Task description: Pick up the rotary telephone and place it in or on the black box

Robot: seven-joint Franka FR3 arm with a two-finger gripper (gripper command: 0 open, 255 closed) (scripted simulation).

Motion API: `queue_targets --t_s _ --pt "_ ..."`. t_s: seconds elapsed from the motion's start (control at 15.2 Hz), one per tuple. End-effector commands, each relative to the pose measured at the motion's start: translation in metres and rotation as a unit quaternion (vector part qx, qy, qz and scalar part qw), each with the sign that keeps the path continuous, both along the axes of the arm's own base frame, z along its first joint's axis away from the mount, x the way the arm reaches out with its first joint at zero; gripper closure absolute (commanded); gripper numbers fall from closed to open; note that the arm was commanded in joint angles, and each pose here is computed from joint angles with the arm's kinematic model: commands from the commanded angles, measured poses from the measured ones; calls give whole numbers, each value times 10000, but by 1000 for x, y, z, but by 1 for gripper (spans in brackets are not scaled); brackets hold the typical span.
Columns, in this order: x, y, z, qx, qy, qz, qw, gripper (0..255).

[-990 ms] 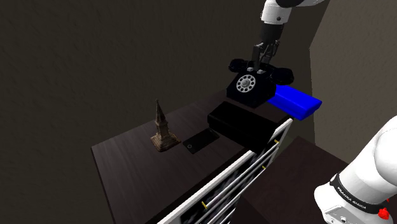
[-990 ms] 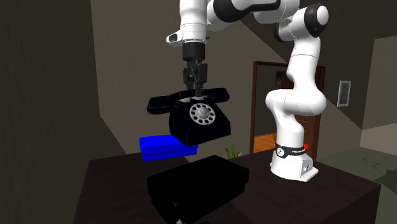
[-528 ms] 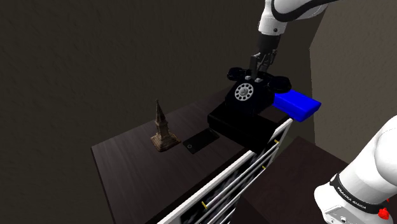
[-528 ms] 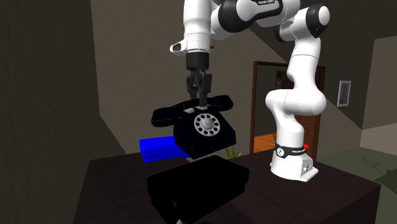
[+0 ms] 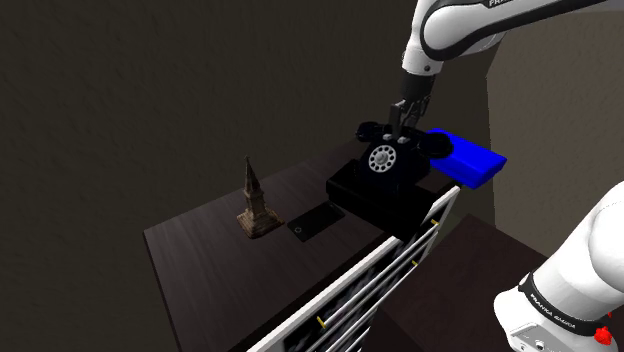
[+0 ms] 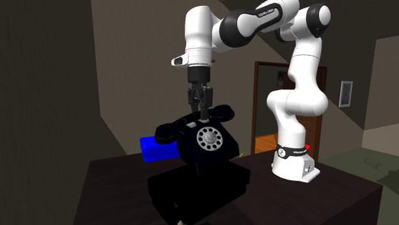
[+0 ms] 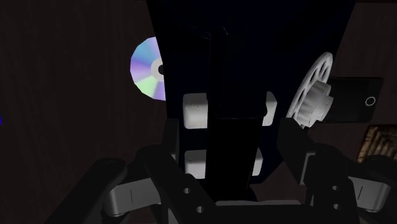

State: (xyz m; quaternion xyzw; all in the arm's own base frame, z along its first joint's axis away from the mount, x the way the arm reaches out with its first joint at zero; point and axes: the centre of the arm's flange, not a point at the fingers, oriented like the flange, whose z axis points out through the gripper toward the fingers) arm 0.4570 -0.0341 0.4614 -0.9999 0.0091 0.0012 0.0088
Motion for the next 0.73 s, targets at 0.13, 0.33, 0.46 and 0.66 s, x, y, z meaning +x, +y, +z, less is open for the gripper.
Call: queue_targets --t_s 0.13,0.33,0.46,0.66 --pt "1 0 -20 0 -23 0 10000 255" --pt "1 0 -36 0 -23 0 10000 255" --pt "1 0 -46 0 -23 0 10000 255" --pt "0 0 -54 0 -23 -1 10000 255"
